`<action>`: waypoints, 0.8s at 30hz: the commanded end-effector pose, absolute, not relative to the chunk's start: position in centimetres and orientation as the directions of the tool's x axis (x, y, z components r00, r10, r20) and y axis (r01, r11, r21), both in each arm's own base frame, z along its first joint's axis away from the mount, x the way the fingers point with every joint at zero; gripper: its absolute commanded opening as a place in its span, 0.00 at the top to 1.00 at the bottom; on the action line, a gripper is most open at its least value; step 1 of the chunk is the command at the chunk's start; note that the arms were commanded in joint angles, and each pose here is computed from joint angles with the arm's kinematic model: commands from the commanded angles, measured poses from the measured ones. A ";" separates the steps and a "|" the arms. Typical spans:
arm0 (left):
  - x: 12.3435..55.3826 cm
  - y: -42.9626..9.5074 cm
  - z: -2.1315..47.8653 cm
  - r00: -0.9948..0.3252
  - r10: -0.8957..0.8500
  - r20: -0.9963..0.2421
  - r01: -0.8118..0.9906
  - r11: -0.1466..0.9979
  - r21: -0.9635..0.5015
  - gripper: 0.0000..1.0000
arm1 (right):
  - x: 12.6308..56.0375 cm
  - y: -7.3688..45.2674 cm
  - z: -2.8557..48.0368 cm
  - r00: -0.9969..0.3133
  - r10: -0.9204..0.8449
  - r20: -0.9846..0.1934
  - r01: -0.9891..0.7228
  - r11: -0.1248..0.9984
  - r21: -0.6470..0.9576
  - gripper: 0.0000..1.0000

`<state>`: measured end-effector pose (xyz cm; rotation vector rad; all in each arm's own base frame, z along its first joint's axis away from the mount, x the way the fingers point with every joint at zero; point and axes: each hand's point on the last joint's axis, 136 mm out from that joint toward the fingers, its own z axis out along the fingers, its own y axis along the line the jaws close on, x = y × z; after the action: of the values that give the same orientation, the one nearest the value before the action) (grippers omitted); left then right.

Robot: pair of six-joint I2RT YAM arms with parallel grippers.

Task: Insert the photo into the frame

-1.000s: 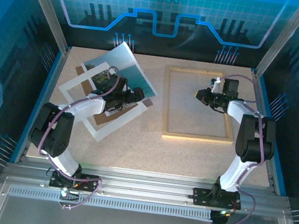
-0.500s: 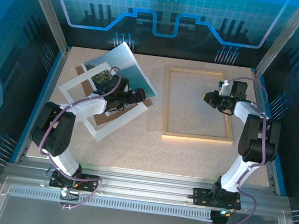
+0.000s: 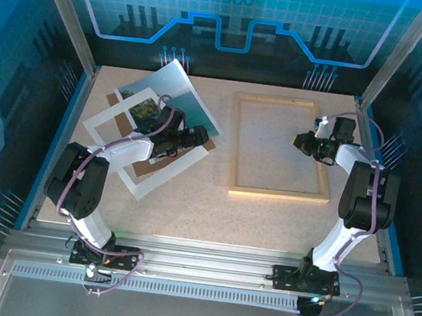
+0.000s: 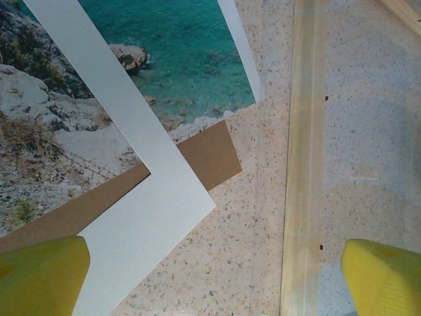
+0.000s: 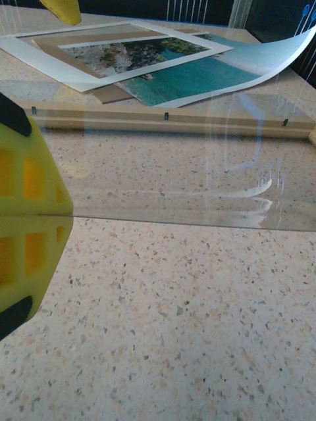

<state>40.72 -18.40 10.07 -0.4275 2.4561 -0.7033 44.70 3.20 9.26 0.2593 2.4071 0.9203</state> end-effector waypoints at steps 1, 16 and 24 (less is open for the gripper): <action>41.0 -19.2 10.8 -0.805 -0.421 -0.418 -0.131 0.813 -0.567 0.01 | 44.4 2.2 9.6 -0.829 0.354 -0.433 -0.014 0.761 0.649 1.00; 40.8 -19.2 10.9 -0.809 -0.405 -0.425 -0.122 0.823 -0.554 0.01 | 43.9 0.6 10.1 -0.823 0.323 -0.468 -0.004 0.820 0.573 1.00; 40.9 -19.5 11.1 -0.813 -0.395 -0.428 -0.110 0.826 -0.553 0.01 | 44.0 0.2 11.3 -0.808 0.314 -0.499 -0.019 0.833 0.553 1.00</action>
<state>40.73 -18.71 10.42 -0.4164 2.4630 -0.7017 43.66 1.32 9.32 0.2372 2.4511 0.7827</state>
